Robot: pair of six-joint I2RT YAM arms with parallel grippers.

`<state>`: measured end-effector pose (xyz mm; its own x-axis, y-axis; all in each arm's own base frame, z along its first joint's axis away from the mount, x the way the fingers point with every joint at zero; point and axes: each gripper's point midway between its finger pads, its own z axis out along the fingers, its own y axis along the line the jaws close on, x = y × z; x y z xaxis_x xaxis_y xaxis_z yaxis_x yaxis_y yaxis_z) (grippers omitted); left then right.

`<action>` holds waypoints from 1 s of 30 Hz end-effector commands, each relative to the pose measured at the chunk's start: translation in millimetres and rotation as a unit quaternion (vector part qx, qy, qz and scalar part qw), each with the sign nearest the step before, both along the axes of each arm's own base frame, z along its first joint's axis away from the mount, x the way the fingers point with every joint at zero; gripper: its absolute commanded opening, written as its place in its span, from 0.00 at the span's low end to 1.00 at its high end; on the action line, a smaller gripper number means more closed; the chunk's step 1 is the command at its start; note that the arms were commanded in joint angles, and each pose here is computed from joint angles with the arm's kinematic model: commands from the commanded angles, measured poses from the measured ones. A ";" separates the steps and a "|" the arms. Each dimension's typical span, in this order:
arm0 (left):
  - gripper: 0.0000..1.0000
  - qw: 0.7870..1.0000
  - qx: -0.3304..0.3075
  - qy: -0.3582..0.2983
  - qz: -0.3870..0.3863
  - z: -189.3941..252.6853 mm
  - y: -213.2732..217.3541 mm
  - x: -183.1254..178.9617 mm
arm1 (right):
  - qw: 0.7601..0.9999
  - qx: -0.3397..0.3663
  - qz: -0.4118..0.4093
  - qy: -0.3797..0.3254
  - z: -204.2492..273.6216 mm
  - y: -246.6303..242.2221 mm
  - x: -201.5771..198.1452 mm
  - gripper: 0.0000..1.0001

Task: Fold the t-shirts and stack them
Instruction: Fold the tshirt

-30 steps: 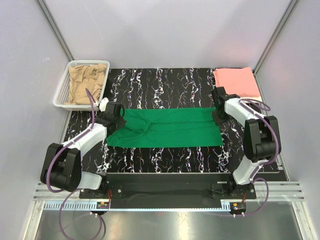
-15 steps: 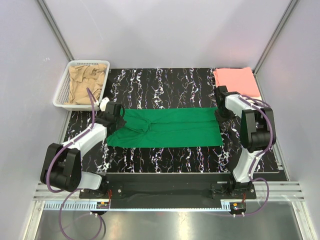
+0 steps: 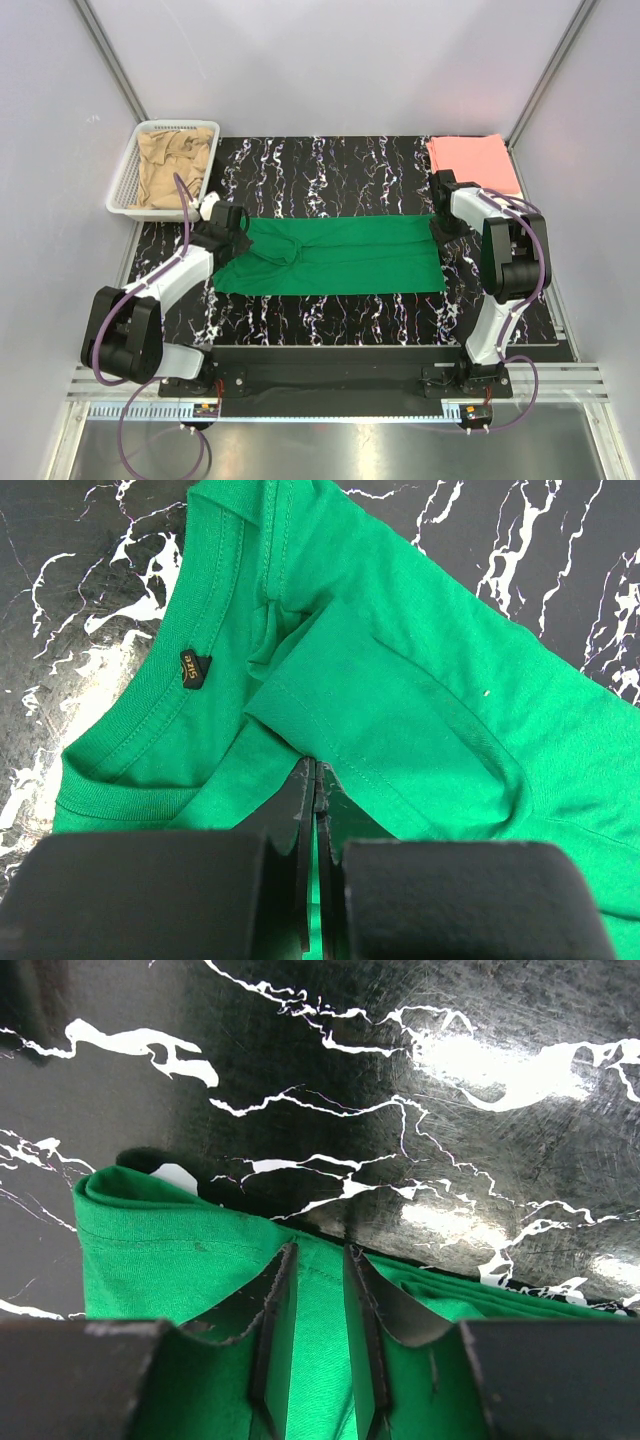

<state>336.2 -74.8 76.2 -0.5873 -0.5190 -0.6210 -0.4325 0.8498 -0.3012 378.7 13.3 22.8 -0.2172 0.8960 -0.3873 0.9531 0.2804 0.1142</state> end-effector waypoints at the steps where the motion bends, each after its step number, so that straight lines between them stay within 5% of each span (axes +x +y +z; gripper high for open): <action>1: 0.00 1.000 0.003 -0.031 0.000 18.7 -1.4 14.3 | 0.999 -0.006 -0.022 -0.030 11.9 -5.2 13.0 0.31; 12: 0.00 0.999 0.009 -0.039 -0.004 25.1 -1.9 17.2 | 0.999 -0.039 -0.017 -0.028 10.0 -16.0 21.3 0.00; 19: 0.00 0.999 0.010 -0.038 -0.006 24.8 -2.7 16.3 | 0.998 -0.041 0.002 -0.052 29.3 -15.6 26.6 0.00; 24: 0.00 0.999 0.012 -0.045 -0.002 28.4 -0.3 16.7 | 0.997 -0.030 0.013 -0.075 47.8 -11.4 30.0 0.28; 30: 0.00 0.999 0.005 -0.040 -0.003 23.9 -3.1 16.7 | 0.996 0.008 -0.013 -0.090 51.1 -1.8 25.1 0.31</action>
<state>338.3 -76.5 79.9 -0.5907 -0.5010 -0.6325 -0.4154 0.8608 -0.2939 397.6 10.3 56.1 -0.1875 0.8852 -0.4258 0.9301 0.2994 0.2129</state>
